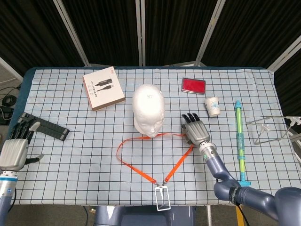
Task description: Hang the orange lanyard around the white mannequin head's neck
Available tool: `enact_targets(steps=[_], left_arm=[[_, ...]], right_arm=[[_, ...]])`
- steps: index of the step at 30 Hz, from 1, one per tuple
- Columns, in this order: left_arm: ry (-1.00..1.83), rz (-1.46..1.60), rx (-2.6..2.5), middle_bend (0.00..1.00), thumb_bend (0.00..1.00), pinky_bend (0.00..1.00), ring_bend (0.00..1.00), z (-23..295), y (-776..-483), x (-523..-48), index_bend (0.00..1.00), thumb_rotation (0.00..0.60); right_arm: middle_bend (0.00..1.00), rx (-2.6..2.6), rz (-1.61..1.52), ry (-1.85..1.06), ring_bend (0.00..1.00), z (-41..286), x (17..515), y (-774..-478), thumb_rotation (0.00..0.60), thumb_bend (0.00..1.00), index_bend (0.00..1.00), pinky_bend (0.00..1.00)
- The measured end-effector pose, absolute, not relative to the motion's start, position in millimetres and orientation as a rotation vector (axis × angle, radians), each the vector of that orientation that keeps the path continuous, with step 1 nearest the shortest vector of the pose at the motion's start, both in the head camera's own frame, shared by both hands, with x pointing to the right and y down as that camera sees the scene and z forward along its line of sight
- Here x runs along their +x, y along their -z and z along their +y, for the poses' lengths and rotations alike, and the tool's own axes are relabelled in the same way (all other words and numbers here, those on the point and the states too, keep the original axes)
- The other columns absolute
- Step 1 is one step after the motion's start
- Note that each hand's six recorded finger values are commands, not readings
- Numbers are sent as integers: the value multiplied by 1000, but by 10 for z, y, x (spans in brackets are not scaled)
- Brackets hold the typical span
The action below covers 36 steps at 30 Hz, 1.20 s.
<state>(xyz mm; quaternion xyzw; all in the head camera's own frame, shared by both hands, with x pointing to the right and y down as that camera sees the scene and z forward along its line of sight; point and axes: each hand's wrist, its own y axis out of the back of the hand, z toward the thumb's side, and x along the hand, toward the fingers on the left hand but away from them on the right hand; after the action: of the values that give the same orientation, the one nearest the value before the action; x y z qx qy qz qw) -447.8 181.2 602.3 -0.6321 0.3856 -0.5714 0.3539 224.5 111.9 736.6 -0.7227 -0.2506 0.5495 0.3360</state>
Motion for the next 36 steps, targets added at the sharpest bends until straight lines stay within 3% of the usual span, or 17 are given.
enact_targets(steps=[5,12,23,36], left_arm=[[1357,956,-1755,0,211,0,0,1549,-6080,-3990,299,600],[1297,877,-1873,0,296,0,0,1325,-6301,-3307,396,600],[1295,779,-2012,0,306,0,0,1234,-6882,-2398,433,600],[1313,719,-2131,0,307,0,0,1299,-7378,-1793,455,600]], right_arm=[[98,-1963,-699,-1420,0,1144,2201,-7205,600,440,747,0],[100,-1992,-739,-1415,0,1127,2180,-7084,600,440,749,0],[105,-2000,-741,-1413,0,1103,2196,-7015,600,445,755,0],[108,-2048,-761,-1390,0,1081,2198,-6966,600,444,756,0]])
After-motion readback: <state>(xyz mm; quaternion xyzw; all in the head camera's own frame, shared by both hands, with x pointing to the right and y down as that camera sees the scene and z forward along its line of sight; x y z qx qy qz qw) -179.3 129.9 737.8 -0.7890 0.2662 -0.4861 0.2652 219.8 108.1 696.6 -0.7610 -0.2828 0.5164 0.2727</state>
